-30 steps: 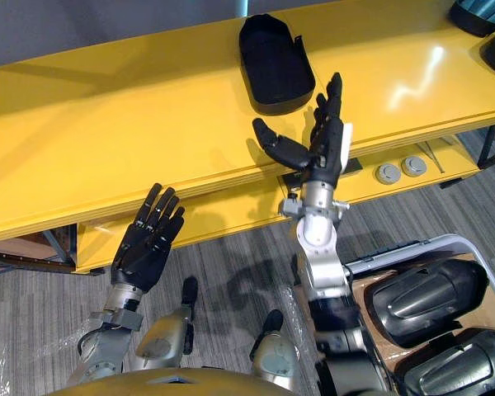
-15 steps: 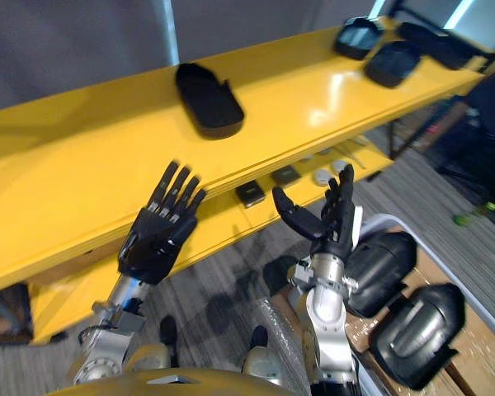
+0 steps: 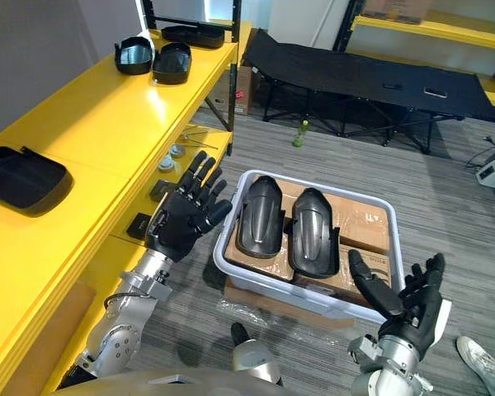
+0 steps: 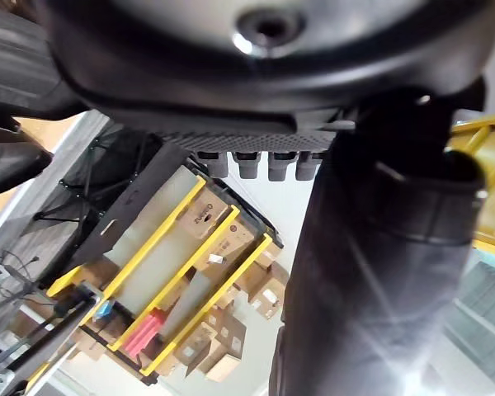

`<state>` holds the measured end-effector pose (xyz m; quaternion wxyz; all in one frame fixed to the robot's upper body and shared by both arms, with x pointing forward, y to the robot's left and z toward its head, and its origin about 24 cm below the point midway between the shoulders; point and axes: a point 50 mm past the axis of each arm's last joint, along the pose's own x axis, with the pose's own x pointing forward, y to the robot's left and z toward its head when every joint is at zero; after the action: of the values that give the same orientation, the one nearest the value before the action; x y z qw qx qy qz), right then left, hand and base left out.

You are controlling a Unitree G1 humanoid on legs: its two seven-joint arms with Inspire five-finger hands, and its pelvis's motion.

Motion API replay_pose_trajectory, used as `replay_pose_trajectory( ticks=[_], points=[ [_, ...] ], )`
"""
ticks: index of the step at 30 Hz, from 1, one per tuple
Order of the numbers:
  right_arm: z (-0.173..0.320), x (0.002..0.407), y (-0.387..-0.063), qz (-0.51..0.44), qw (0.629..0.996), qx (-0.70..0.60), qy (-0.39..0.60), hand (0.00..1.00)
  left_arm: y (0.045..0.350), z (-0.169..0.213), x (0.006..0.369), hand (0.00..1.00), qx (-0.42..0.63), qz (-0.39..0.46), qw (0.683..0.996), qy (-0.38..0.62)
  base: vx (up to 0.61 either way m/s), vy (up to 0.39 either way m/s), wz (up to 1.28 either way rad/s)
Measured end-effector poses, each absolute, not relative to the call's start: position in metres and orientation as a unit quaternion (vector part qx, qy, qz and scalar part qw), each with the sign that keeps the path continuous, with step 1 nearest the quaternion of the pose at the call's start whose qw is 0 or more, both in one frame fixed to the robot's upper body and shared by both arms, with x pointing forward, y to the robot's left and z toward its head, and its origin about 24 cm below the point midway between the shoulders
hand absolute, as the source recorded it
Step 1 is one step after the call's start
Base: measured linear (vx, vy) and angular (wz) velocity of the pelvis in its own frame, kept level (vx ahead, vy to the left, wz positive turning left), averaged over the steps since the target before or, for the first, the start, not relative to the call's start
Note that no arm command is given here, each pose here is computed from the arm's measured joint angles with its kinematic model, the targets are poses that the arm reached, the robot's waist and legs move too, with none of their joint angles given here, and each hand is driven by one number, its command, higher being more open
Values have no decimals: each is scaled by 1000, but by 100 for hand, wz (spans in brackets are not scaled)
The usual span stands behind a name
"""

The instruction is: Walk over and take three plastic housings, then place them on the shelf

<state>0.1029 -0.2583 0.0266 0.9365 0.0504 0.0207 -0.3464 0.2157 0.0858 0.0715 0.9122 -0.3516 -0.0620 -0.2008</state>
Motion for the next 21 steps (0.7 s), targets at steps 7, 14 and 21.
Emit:
replay_pose_trajectory(
  ticks=[7, 14, 21],
  points=[
    [37, 170, -216, -187, 979, 71, -22, 100, 108, 65, 216, 100, -360, -115, 924, -63, -64, 80, -27],
    [3, 164, -172, -144, 980, 127, 61, 100, 127, 56, 193, 100, -364, -76, 927, -55, -84, 146, -12],
    [0, 152, -171, -114, 983, 132, 58, 100, 126, 55, 191, 100, -361, -94, 926, -49, -184, 38, -64]
  ],
)
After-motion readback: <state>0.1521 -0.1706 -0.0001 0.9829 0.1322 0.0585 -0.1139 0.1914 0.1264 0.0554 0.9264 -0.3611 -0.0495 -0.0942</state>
